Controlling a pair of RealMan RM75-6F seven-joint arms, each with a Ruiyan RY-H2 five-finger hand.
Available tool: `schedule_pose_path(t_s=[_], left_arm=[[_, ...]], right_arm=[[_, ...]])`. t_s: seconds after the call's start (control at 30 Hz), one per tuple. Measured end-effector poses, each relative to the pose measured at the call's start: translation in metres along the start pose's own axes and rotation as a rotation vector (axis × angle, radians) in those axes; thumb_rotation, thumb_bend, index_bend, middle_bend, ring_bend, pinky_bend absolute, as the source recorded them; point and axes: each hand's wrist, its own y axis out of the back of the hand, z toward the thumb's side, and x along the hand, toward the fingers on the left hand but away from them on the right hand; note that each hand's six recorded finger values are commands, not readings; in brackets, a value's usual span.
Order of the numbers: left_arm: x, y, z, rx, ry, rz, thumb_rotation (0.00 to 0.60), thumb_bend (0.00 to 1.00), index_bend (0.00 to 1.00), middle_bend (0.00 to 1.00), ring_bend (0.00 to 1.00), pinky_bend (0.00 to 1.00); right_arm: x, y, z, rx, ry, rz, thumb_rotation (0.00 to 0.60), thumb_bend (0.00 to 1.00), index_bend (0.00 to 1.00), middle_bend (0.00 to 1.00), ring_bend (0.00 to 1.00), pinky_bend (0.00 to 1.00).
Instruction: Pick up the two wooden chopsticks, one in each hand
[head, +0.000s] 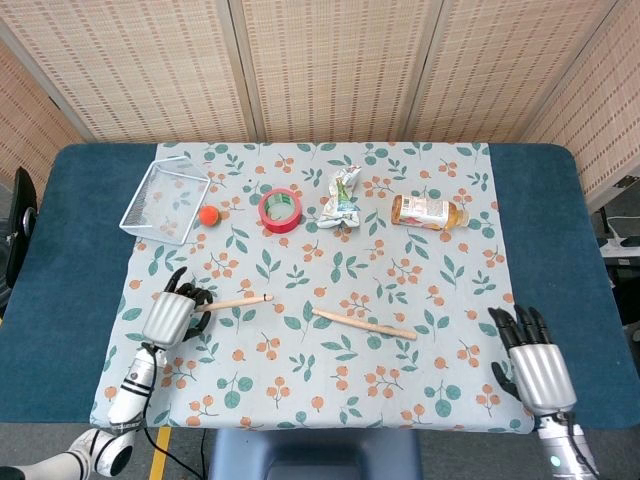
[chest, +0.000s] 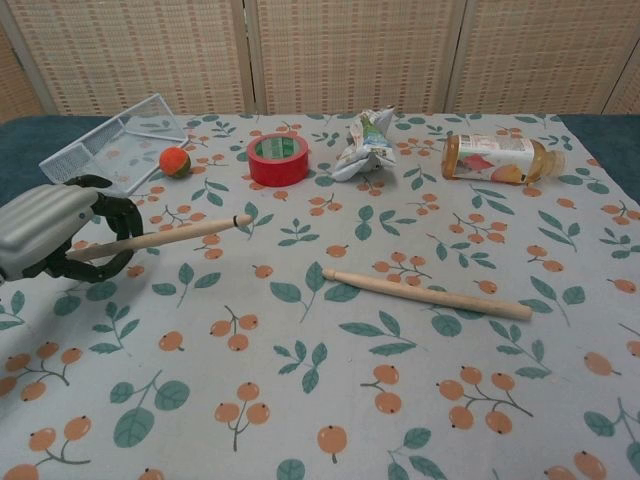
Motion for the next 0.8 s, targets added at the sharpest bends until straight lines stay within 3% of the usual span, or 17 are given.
schedule_pose_path(t_s=[0.17,0.37,0.6,0.8], left_arm=[[-0.011,0.014,-0.015,-0.004,0.001,0.027,0.6,0.55,0.79,0.78,0.39,0.13],[-0.017,0.023,-0.023,0.007,0.007,0.036,0.6,0.54,0.79,0.78,0.39,0.13],[-0.017,0.025,-0.03,0.009,0.022,0.035,0.6,0.54,0.78,0.78,0.39,0.13],[-0.017,0.027,-0.036,0.012,0.035,0.038,0.6,0.54,0.78,0.78,0.39,0.12]], right_arm=[[-0.018,-0.018,0.029,-0.003,0.007,0.023,0.6,0.29,0.18,0.22,0.0,0.0],[-0.049,-0.042,0.071,0.031,0.032,0.066,0.6,0.29,0.2,0.23,0.0,0.0],[-0.081,-0.069,0.12,0.065,0.089,0.123,0.6,0.29,0.28,0.3,0.0,0.0],[-0.096,-0.081,0.143,0.09,0.123,0.144,0.6,0.29,0.35,0.35,0.03,0.0]])
